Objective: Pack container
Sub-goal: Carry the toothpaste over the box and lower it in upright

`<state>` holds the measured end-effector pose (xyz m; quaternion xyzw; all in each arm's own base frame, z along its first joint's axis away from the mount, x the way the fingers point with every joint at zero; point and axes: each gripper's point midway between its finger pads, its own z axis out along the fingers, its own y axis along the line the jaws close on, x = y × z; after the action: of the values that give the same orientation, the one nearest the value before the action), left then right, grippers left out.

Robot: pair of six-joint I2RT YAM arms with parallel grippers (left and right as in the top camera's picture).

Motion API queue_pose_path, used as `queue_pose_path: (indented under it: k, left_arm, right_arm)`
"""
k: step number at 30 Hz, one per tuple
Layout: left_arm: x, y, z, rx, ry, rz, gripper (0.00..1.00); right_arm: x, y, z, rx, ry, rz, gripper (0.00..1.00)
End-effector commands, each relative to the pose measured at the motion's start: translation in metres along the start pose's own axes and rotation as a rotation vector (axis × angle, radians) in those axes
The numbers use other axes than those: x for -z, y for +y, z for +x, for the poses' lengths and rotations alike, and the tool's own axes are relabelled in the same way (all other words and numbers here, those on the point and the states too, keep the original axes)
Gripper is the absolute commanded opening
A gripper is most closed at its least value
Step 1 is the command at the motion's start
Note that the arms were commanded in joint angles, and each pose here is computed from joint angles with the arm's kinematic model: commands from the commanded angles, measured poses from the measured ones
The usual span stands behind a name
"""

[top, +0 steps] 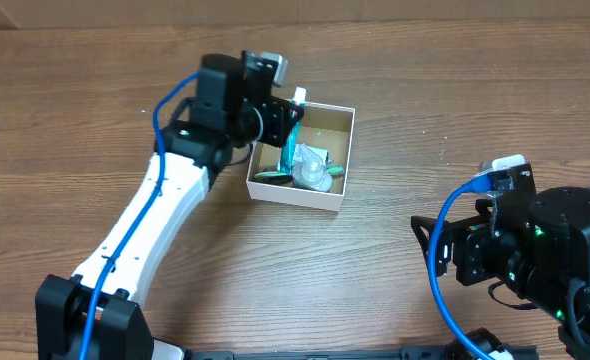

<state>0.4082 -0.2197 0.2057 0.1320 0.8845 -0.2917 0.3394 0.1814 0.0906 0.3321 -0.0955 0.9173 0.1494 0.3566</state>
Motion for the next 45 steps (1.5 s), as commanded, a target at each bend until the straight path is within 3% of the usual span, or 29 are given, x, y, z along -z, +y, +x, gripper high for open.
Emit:
queue_pose_path:
  k: [1, 9, 22, 29, 32, 38, 45]
  left_arm:
    - [0.004, 0.021, -0.006, 0.084, -0.035, -0.183, 0.17]
    - [0.007, 0.037, 0.008, 0.078, 0.016, -0.273, 0.18]
    - [0.001, 0.041, 0.011, -0.014, 0.038, -0.276, 0.21]
    - [0.001, 0.040, 0.010, -0.015, 0.035, -0.274, 0.33]
    - [0.002, 0.039, 0.010, -0.015, 0.036, -0.266, 0.48]
    - [0.009, 0.028, 0.007, -0.026, 0.037, -0.230, 0.50]
    - [0.055, 0.012, -0.018, -0.082, -0.070, -0.254, 0.56]
  right_arm:
    - [0.000, -0.001, -0.001, -0.002, -0.008, 0.006, 1.00]
    - [0.000, -0.001, -0.001, -0.002, -0.008, 0.006, 1.00]
    - [0.000, -0.001, -0.001, -0.002, -0.008, 0.006, 1.00]
    - [0.000, -0.001, -0.001, -0.002, -0.008, 0.006, 1.00]
    - [0.000, -0.001, -0.001, -0.002, -0.008, 0.006, 1.00]
    - [0.000, -0.001, -0.001, -0.002, -0.008, 0.006, 1.00]
    - [0.000, -0.001, -0.001, -0.002, -0.008, 0.006, 1.00]
